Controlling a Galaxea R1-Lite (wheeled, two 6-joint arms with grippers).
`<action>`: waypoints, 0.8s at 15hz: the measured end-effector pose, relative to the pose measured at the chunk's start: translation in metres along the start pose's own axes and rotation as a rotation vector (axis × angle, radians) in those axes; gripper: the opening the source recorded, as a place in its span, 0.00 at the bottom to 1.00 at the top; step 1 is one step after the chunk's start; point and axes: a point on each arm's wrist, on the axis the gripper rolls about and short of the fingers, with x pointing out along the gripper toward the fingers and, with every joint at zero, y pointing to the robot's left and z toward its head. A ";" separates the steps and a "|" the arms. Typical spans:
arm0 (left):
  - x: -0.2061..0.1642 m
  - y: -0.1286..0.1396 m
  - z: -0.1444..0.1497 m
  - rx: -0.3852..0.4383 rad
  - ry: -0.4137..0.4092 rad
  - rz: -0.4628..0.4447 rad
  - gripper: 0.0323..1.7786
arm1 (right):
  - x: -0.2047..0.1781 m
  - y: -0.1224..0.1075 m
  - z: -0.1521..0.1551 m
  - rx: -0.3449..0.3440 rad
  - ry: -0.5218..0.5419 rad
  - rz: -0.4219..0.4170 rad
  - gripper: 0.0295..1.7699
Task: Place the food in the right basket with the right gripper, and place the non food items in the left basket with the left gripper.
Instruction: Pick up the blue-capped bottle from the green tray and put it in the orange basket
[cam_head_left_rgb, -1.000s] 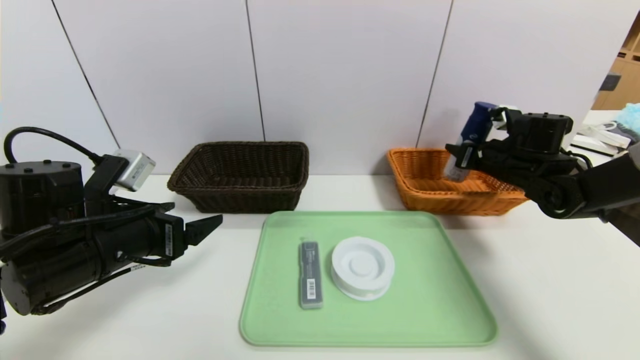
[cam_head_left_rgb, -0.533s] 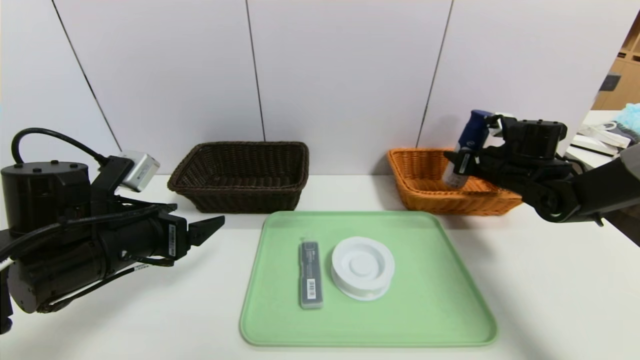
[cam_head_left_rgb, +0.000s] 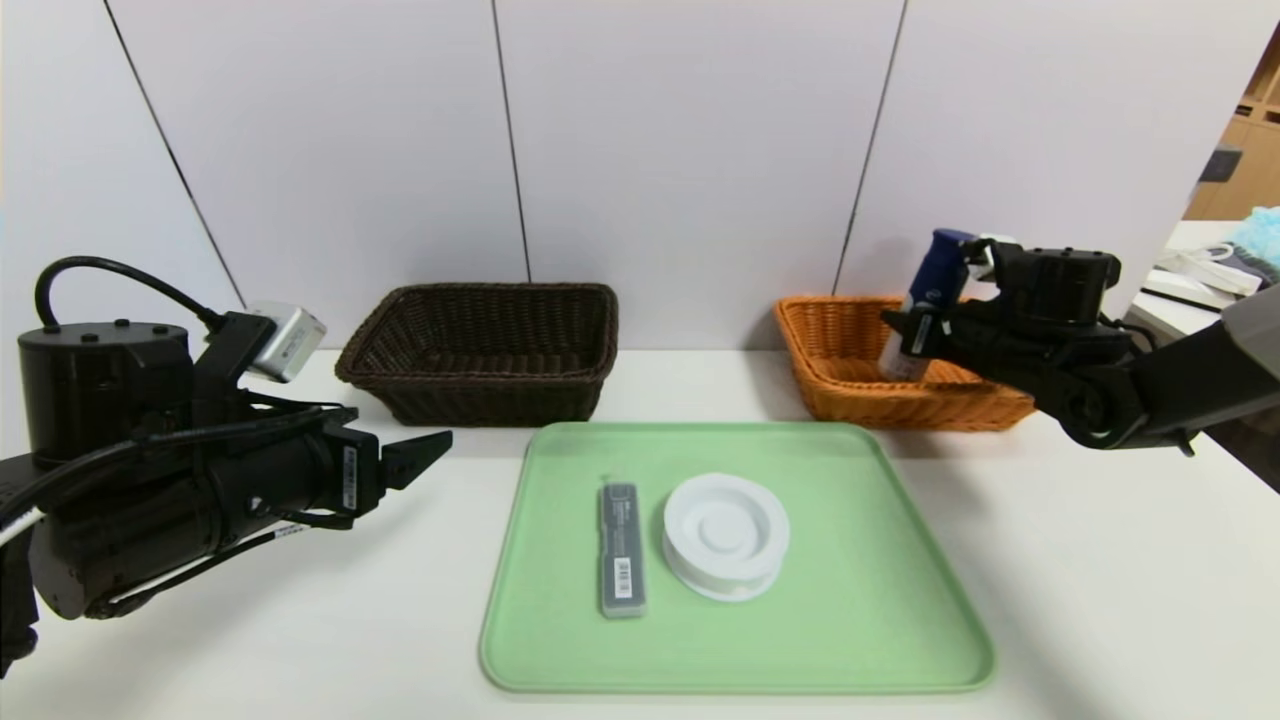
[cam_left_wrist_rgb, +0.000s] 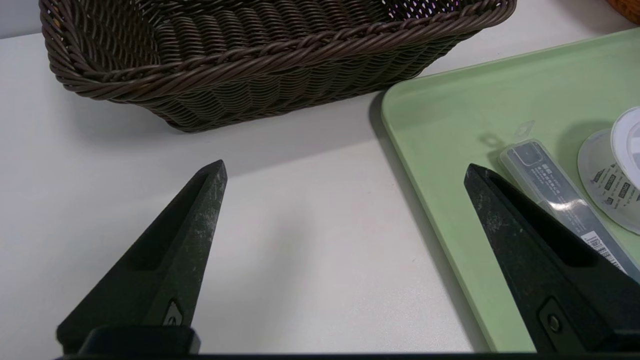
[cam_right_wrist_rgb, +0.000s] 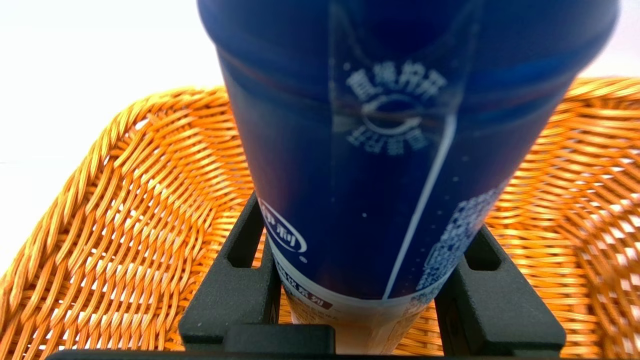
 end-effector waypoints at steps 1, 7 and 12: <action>0.001 0.000 0.001 -0.001 -0.001 0.000 0.95 | 0.001 0.000 -0.001 0.000 0.003 -0.001 0.45; 0.003 0.000 0.000 -0.001 0.003 -0.001 0.95 | 0.004 -0.001 -0.005 -0.010 0.005 -0.001 0.45; 0.003 0.000 0.000 0.000 0.003 0.000 0.95 | 0.005 -0.001 -0.002 -0.005 -0.009 0.000 0.67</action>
